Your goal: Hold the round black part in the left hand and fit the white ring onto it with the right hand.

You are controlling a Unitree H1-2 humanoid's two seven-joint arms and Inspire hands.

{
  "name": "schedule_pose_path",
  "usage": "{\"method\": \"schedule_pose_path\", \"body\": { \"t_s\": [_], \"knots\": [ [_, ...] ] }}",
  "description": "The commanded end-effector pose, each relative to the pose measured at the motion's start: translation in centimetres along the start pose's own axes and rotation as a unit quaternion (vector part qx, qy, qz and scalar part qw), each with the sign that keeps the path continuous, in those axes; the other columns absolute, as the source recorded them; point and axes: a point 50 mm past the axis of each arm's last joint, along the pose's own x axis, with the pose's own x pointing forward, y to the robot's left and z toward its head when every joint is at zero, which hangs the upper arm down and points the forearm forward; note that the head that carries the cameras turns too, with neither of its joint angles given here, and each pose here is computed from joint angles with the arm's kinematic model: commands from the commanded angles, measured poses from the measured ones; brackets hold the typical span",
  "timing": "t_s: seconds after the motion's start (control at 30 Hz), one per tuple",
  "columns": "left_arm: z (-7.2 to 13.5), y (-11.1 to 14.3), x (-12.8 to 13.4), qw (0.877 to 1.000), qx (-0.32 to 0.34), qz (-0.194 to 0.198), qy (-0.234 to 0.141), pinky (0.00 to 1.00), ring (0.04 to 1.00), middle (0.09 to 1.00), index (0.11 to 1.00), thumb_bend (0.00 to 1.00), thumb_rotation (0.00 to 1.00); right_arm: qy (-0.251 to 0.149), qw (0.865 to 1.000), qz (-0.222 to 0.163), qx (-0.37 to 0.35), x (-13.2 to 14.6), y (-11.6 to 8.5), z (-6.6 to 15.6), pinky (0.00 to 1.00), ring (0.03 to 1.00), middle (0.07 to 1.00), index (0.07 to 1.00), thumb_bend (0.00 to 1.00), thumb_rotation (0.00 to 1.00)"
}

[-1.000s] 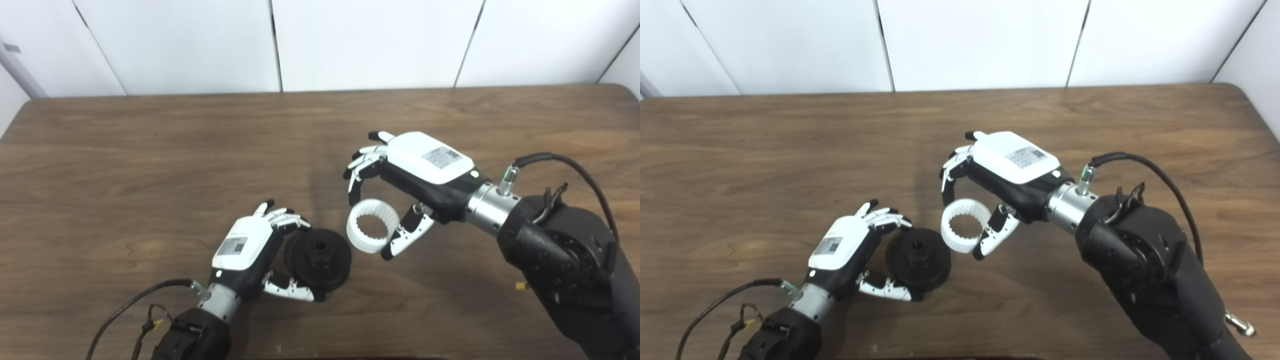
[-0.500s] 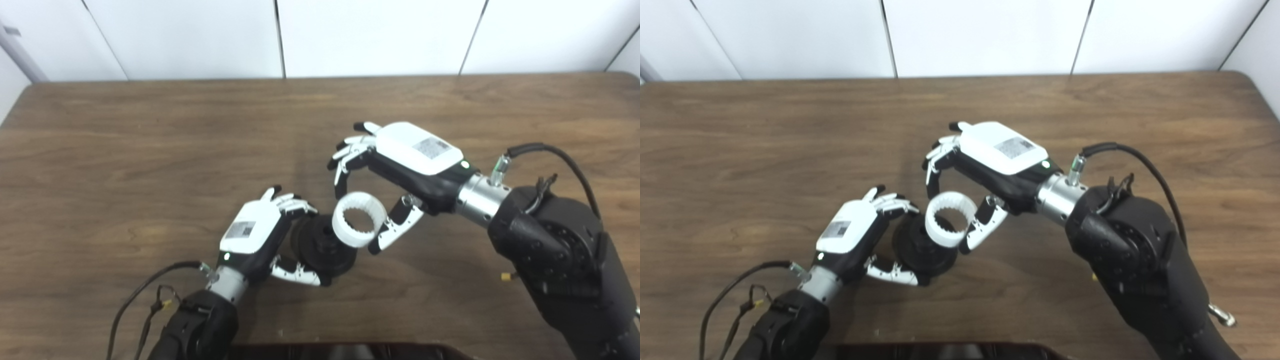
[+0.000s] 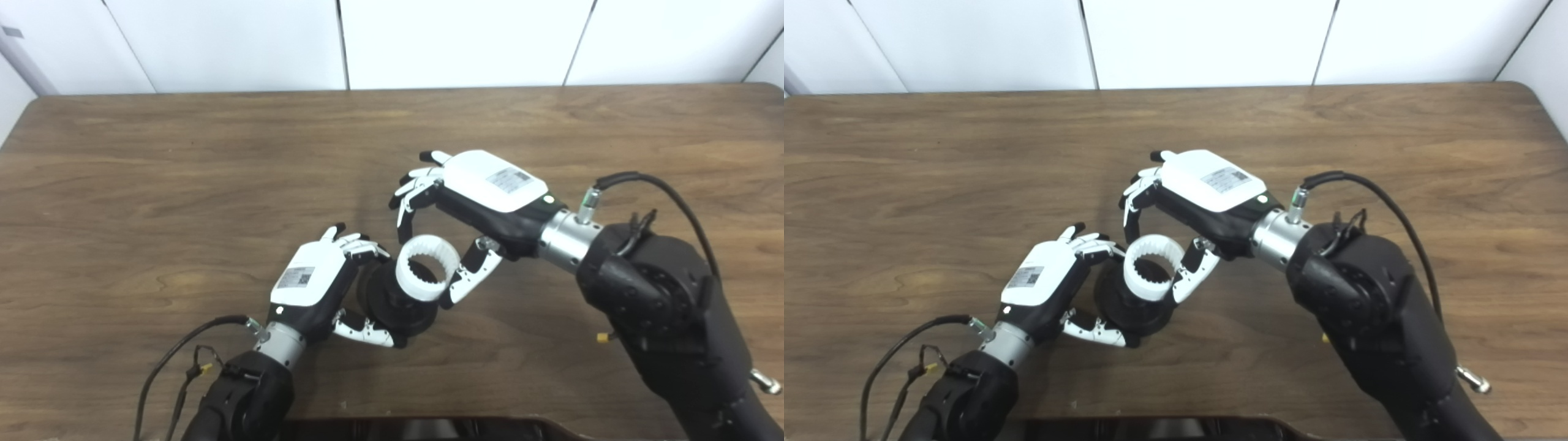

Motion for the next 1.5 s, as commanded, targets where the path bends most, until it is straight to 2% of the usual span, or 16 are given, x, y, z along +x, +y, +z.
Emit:
{"method": "schedule_pose_path", "body": {
  "t_s": [0.0,0.4,1.13,1.33,1.47],
  "knots": [
    [0.4,-0.6,-0.1,1.000,0.003,-0.026,-0.006,1.00,0.879,0.779,0.482,0.53,0.06,-0.019,0.999,-0.034,-0.021,0.5,-0.9,0.5,1.00,0.870,0.787,0.482,0.53,0.14],
    [0.8,-0.5,-0.1,1.000,0.003,-0.027,-0.003,1.00,0.881,0.778,0.482,0.53,0.06,-0.025,0.999,-0.022,-0.022,1.6,1.1,0.5,1.00,0.867,0.782,0.482,0.53,0.14],
    [1.1,-0.2,-0.2,1.000,0.001,-0.023,-0.007,1.00,0.879,0.783,0.482,0.53,0.06,-0.021,1.000,0.003,-0.017,1.2,3.4,0.2,1.00,0.870,0.795,0.482,0.53,0.14],
    [1.4,-0.1,-0.1,1.000,0.002,-0.022,-0.010,1.00,0.872,0.777,0.482,0.53,0.06,-0.010,1.000,0.016,-0.020,1.5,3.8,-0.5,1.00,0.872,0.797,0.482,0.53,0.14],
    [1.5,-0.1,-0.2,1.000,0.002,-0.022,-0.010,1.00,0.876,0.779,0.482,0.53,0.06,0.009,1.000,0.020,-0.014,1.7,4.5,-2.1,1.00,0.870,0.790,0.482,0.53,0.14]
  ]
}}
